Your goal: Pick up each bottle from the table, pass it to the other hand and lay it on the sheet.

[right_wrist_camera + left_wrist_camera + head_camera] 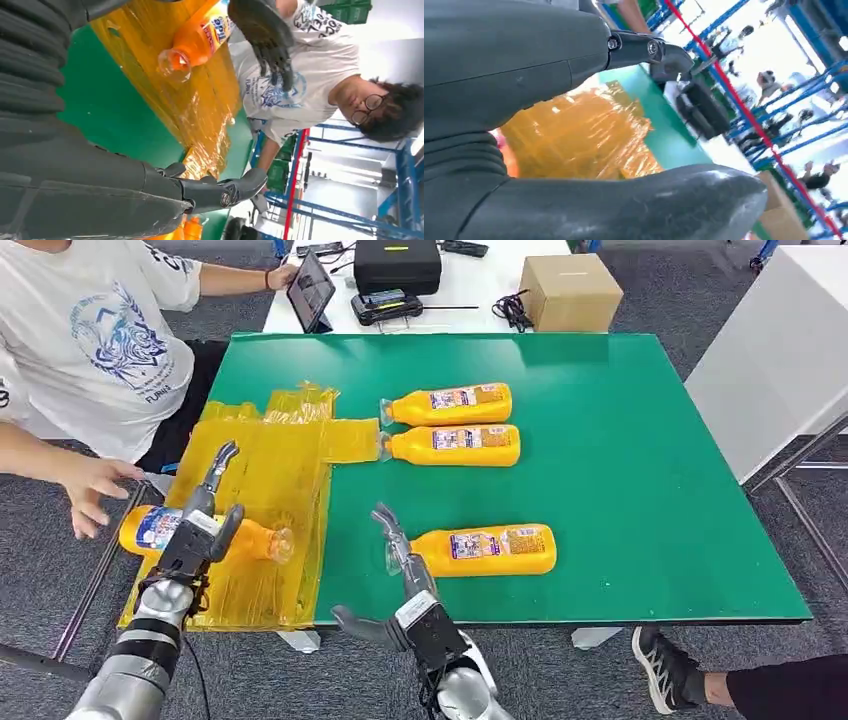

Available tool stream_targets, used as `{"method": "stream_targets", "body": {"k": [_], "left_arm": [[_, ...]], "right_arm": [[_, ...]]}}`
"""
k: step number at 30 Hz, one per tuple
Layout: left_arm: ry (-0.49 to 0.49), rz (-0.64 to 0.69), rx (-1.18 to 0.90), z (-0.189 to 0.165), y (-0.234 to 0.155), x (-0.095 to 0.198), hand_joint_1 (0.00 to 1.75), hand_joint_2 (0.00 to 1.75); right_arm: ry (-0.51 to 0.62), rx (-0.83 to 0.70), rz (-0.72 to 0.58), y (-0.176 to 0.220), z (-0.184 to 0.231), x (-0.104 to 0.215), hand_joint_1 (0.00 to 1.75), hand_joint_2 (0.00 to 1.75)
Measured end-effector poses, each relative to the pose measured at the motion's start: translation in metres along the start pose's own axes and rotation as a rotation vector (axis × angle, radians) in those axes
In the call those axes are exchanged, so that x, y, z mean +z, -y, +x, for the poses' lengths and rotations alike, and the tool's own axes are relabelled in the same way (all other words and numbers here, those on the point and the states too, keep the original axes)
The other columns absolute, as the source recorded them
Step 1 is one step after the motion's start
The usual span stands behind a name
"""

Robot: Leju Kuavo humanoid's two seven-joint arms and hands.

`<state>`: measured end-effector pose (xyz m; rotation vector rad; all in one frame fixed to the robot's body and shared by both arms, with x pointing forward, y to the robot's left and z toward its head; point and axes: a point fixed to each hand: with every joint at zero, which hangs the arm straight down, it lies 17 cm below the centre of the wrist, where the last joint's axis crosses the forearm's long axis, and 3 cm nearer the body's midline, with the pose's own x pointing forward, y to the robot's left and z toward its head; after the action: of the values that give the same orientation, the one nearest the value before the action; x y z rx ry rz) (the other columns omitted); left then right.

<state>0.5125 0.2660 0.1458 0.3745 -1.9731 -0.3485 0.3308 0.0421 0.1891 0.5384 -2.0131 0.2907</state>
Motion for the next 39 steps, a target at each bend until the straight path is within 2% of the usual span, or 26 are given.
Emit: {"method": "stream_targets", "body": {"k": [5, 7, 11, 18, 25, 26, 31, 39], "left_arm": [[0.052, 0.111, -0.001, 0.023, -0.018, -0.011, 0.00, 0.00], [0.060, 0.144, 0.035, 0.030, -0.021, -0.014, 0.00, 0.00], [0.017, 0.245, 0.128, 0.030, -0.029, -0.011, 0.00, 0.00], [-0.027, 0.273, 0.153, 0.022, -0.024, 0.002, 0.00, 0.00], [-0.096, 0.254, 0.158, 0.000, -0.005, 0.035, 0.00, 0.00], [-0.105, 0.250, 0.149, -0.004, -0.002, 0.041, 0.00, 1.75], [-0.161, 0.233, 0.109, -0.023, 0.006, 0.066, 0.00, 1.75], [-0.202, 0.233, 0.104, -0.036, 0.006, 0.080, 0.00, 1.75]], "right_arm": [[-0.016, 0.008, -0.004, 0.001, -0.006, 0.001, 0.00, 1.75], [-0.010, 0.058, -0.013, 0.003, -0.006, 0.001, 0.00, 1.75], [-0.007, 0.263, -0.064, 0.020, -0.006, 0.000, 0.00, 1.75], [-0.007, 0.338, -0.104, 0.037, 0.000, 0.000, 0.00, 1.75], [-0.058, 0.602, -0.129, 0.109, -0.005, -0.007, 0.00, 1.75], [-0.068, 0.640, -0.117, 0.119, -0.007, -0.009, 0.00, 1.75], [-0.176, 0.721, -0.069, 0.155, -0.025, -0.016, 0.00, 1.75], [-0.207, 0.757, -0.068, 0.178, -0.032, -0.018, 0.00, 1.75]]}}
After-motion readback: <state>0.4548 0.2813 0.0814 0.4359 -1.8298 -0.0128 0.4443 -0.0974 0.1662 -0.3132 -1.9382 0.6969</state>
